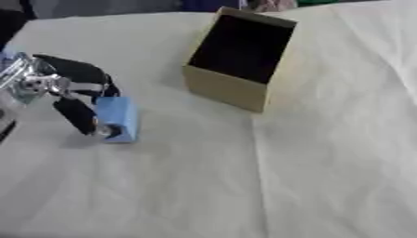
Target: Pick up objects on the table and place them in the box.
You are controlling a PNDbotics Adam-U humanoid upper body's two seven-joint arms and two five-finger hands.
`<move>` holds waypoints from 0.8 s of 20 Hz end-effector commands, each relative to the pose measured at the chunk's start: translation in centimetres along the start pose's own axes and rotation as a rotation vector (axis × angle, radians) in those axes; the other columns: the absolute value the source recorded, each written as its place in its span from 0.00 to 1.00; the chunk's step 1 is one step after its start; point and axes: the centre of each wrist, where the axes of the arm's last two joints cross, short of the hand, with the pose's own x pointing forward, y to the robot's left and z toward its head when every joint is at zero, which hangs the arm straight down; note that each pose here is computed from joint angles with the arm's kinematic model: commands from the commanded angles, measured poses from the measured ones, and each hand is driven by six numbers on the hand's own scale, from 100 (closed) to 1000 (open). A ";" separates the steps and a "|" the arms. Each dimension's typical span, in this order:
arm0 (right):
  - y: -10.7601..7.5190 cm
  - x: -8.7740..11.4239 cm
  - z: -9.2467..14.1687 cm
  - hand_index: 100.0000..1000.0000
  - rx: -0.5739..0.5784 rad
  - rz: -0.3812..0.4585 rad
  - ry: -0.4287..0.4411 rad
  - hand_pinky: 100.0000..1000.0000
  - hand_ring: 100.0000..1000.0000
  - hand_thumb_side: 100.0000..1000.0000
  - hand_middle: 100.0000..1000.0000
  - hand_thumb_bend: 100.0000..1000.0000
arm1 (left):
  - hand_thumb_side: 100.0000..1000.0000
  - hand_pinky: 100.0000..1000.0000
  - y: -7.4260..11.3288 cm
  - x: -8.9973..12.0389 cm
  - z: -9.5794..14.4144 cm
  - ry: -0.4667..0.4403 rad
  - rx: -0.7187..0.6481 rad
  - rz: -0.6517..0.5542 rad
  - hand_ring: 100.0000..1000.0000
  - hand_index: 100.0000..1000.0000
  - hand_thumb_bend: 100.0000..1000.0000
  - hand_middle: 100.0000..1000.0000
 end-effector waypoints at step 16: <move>-1.7 0.9 -1.0 0.92 -0.051 0.028 -0.062 0.80 0.84 1.00 0.83 0.10 | 0.61 0.74 10.5 1.6 3.4 -0.031 0.398 0.126 0.54 0.65 0.00 0.45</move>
